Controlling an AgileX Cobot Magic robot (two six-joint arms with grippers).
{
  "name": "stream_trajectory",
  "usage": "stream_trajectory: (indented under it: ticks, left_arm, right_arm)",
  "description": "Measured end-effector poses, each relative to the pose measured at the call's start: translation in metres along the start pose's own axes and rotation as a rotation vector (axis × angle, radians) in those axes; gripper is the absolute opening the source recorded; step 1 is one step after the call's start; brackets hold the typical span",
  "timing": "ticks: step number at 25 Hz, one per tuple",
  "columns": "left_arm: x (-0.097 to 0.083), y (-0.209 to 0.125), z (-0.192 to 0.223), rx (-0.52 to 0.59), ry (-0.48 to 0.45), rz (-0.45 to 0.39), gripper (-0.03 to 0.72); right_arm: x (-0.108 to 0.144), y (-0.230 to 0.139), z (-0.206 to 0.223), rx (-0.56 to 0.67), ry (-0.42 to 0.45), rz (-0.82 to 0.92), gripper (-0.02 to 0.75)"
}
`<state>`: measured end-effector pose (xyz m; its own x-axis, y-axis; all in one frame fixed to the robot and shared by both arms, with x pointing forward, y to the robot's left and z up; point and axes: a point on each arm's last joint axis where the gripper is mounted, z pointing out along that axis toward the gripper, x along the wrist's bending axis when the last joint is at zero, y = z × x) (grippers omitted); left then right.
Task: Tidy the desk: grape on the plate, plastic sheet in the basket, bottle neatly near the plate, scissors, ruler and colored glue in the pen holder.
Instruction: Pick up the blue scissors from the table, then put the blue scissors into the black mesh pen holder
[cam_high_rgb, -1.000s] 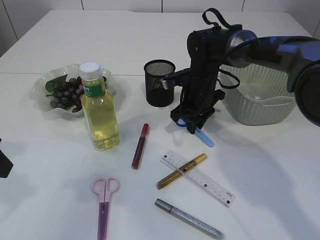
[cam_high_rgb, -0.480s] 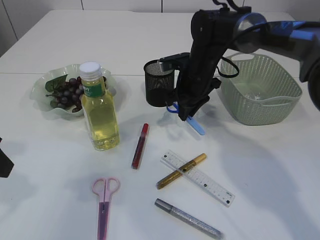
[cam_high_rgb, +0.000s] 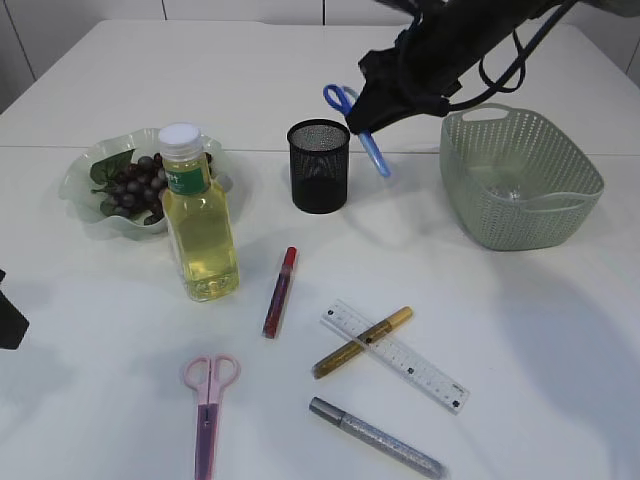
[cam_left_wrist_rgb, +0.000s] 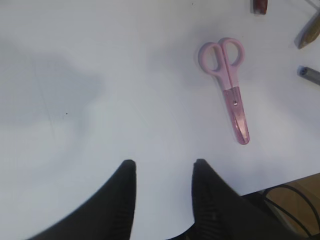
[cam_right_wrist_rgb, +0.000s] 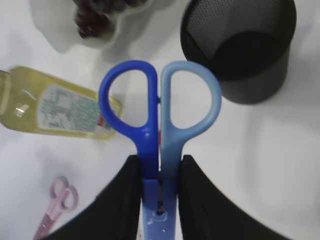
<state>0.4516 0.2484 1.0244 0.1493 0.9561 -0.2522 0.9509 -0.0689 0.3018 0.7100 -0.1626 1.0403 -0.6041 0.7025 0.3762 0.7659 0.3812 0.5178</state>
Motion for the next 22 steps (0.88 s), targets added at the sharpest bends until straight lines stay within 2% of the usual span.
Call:
stream_trajectory:
  ticks: [3, 12, 18, 22]
  left_arm:
    - [0.0, 0.001, 0.0, -0.011, 0.001, 0.0, 0.277]
    - [0.0, 0.002, 0.0, -0.027, 0.003, -0.002, 0.269]
    - [0.0, 0.002, 0.0, -0.025, 0.003, -0.002, 0.268]
    - [0.0, 0.002, 0.0, -0.024, 0.002, -0.003, 0.268]
  right_arm:
    - [-0.003, 0.008, -0.01, -0.129, 0.08, -0.039, 0.191]
    - [-0.004, 0.037, -0.006, -0.524, 0.141, -0.28, 0.19]
    - [-0.027, 0.039, 0.02, -0.661, 0.06, -0.391, 0.19]
    - [-0.037, 0.037, 0.033, -0.696, 0.056, -0.394, 0.19]
